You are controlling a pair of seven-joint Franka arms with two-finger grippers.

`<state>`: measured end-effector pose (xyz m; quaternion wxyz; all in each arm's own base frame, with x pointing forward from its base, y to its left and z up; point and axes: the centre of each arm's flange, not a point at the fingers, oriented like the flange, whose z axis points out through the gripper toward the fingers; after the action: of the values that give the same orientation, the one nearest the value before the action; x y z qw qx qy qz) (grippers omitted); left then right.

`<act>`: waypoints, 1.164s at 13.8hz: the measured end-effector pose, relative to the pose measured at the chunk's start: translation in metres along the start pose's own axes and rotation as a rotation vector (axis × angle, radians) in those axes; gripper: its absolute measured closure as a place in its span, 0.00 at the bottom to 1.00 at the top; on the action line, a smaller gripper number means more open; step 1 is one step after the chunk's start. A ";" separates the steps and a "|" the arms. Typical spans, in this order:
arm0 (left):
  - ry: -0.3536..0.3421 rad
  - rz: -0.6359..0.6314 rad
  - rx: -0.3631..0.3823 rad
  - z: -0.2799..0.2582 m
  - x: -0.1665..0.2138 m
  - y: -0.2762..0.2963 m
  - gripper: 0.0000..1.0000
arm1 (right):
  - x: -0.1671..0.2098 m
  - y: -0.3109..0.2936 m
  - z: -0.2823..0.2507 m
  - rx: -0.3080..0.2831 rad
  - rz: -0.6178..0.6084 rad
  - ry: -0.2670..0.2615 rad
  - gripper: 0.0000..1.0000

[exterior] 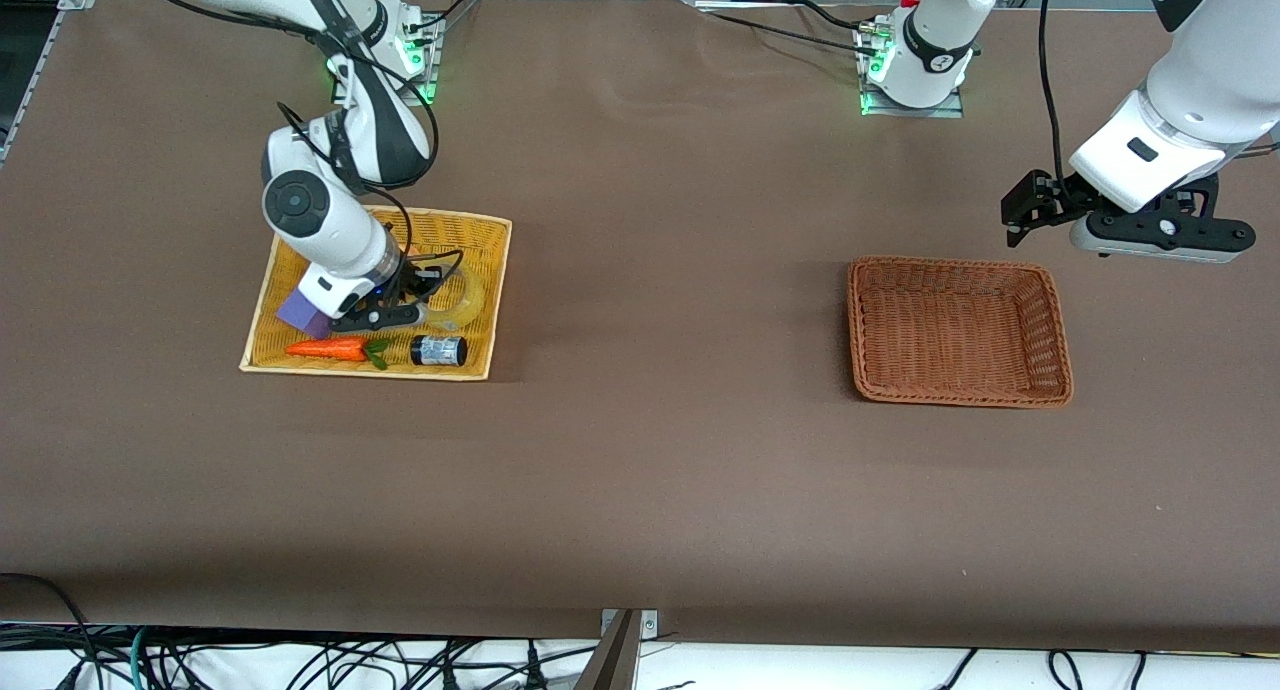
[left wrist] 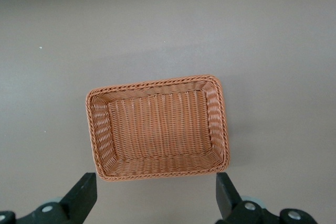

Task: Transfer tape with both arms
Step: 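Lift the tape roll and carry it to the table middle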

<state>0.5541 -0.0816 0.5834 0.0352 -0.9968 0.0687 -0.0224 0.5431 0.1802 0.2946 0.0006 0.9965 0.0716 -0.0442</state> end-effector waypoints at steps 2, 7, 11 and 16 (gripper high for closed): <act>0.000 0.001 0.000 0.000 0.000 0.001 0.00 | 0.018 -0.028 -0.067 0.002 -0.032 -0.011 0.78; 0.000 0.006 0.000 0.000 0.000 0.003 0.00 | 0.008 -0.171 -0.111 0.006 0.016 0.006 0.78; 0.000 0.007 -0.001 0.000 0.000 0.004 0.00 | -0.009 -0.300 -0.052 0.033 0.135 0.026 0.78; 0.000 0.007 -0.001 0.000 0.001 0.004 0.00 | -0.027 -0.410 0.056 0.130 0.241 0.092 0.78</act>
<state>0.5542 -0.0856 0.5827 0.0350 -0.9965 0.0722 -0.0220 0.4528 0.5818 0.2429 -0.0621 0.9967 -0.0514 -0.0028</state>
